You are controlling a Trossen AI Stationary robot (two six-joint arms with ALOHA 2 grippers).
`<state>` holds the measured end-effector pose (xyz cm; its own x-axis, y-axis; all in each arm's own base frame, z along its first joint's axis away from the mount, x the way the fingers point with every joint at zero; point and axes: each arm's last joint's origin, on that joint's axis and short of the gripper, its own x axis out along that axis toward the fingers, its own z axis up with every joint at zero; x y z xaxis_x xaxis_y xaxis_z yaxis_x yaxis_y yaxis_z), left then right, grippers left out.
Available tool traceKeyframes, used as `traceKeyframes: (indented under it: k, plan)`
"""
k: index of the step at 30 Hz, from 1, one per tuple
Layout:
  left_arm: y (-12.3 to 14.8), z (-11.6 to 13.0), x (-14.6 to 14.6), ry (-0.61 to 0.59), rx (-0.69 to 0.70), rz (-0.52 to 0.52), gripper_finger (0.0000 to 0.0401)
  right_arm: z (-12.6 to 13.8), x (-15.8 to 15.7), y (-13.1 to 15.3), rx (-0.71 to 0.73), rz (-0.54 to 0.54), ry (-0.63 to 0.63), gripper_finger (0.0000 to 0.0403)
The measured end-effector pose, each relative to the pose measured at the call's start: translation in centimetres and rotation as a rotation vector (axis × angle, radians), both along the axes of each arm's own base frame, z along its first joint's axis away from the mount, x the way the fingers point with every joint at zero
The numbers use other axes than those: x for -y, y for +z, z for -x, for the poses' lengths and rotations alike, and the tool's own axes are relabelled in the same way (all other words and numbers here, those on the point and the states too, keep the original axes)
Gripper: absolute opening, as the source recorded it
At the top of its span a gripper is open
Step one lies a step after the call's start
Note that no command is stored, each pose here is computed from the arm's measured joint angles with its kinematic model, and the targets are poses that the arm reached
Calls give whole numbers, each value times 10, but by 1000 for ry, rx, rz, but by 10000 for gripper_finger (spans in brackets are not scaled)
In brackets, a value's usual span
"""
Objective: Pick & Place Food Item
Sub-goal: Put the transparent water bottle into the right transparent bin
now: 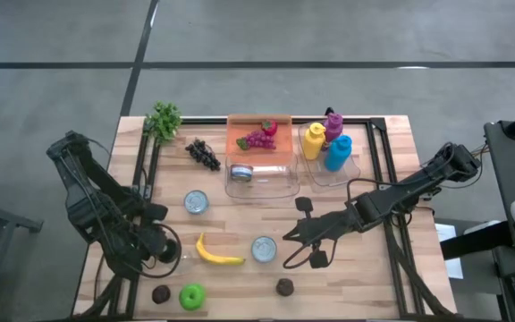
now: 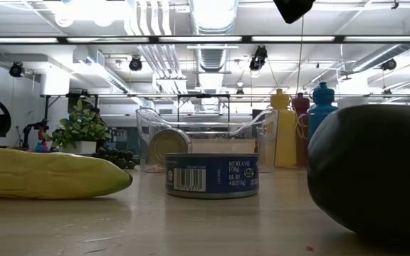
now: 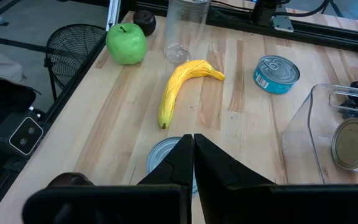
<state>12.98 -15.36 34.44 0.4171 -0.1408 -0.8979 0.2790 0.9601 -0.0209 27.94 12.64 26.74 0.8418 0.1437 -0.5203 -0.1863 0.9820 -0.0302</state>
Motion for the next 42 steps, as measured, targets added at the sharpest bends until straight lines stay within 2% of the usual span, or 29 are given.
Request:
traceKeyframes:
  k: [14, 29, 35, 38, 42]
  plan:
    - [4, 0, -1, 25, 11, 11, 79, 0, 0, 0, 0, 0, 0, 8]
    - [46, 0, -8, 53, 142, 63, 79, 0, 0, 0, 0, 0, -1, 8]
    - [62, -4, -17, 78, 236, 33, 79, 0, 0, 0, 0, 0, 0, 8]
    - [67, -10, -23, 122, 268, 21, 79, 0, 0, 0, 0, 0, 0, 8]
    - [70, -21, -31, 120, 310, -2, 79, 0, 0, 0, 0, 0, 0, 8]
